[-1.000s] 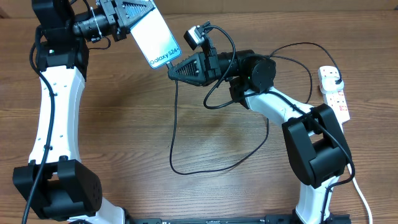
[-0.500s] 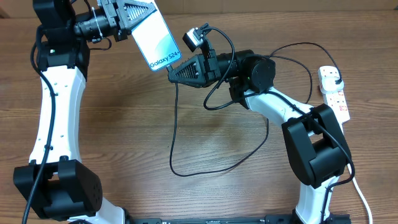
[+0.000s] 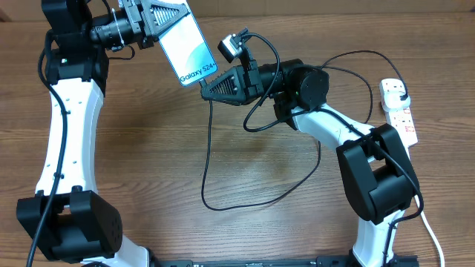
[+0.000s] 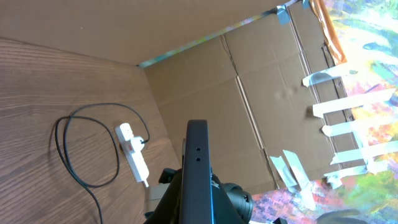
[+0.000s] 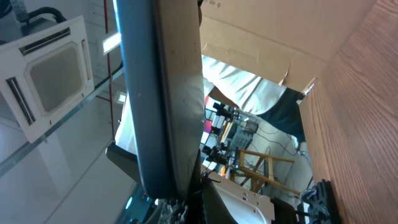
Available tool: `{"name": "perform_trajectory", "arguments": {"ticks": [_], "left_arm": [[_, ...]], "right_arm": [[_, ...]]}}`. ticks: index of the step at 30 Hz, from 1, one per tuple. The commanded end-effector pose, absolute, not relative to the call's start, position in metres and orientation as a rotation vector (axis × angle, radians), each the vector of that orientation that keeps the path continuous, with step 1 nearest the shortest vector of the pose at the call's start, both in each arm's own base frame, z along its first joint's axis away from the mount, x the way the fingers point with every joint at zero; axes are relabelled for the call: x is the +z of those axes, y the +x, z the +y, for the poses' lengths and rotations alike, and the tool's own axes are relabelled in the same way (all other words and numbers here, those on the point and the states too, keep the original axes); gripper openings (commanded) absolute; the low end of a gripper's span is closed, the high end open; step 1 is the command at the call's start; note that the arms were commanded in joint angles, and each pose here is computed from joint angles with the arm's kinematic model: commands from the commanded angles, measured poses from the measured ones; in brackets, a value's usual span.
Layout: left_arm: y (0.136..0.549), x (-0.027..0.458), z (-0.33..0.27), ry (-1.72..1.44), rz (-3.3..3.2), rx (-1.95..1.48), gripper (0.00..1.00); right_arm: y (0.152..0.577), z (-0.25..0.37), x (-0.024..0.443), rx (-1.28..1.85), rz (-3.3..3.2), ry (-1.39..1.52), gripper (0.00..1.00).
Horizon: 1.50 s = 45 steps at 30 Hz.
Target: Plug charger to phone and switch on socket
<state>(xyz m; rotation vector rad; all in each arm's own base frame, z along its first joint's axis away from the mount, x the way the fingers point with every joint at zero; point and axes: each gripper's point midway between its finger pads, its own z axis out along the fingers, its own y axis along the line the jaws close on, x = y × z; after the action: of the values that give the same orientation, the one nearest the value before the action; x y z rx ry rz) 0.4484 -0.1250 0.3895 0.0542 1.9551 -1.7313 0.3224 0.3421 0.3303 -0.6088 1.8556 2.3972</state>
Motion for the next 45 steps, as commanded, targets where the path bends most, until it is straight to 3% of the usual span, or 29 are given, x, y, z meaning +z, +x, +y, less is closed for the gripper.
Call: {"name": "perform_trajectory", "arguments": {"ticks": [1, 2, 3, 5, 6, 8, 21, 29, 45], "left_arm": [[0.429, 0.396, -0.143, 0.203, 1.953, -1.792, 0.04], [0.429, 0.396, -0.142, 0.202, 1.953, -1.792, 0.04], [0.429, 0.396, -0.141, 0.200, 1.953, -1.790, 0.04], [0.430, 0.396, -0.139, 0.194, 1.951, -1.787, 0.04], [0.430, 0.396, -0.138, 0.191, 1.951, -1.785, 0.04], [0.432, 0.396, -0.133, 0.180, 1.948, -1.778, 0.04], [0.435, 0.396, -0.116, 0.143, 1.944, -1.766, 0.04], [0.436, 0.396, -0.115, 0.129, 1.946, -1.766, 0.04], [0.447, 0.393, -0.112, 0.018, 1.957, -1.743, 0.04]], "right_arm": [[0.333, 0.338, 0.349, 2.510, 1.801, -0.438, 0.10], [0.333, 0.338, 0.350, 2.510, 1.801, -0.438, 0.23], [0.333, 0.338, 0.350, 2.510, 1.801, -0.438, 0.47], [0.333, 0.338, 0.350, 2.510, 1.801, -0.439, 0.80], [0.333, 0.338, 0.350, 2.510, 1.801, -0.439, 0.91], [0.333, 0.338, 0.350, 2.510, 1.801, -0.439, 1.00], [0.363, 0.313, 0.345, 2.433, 1.790, -0.357, 1.00], [0.410, 0.275, 0.311, 2.285, 1.929, -0.214, 1.00], [0.448, 0.229, 0.247, 2.202, 2.148, 0.076, 0.99]]}}
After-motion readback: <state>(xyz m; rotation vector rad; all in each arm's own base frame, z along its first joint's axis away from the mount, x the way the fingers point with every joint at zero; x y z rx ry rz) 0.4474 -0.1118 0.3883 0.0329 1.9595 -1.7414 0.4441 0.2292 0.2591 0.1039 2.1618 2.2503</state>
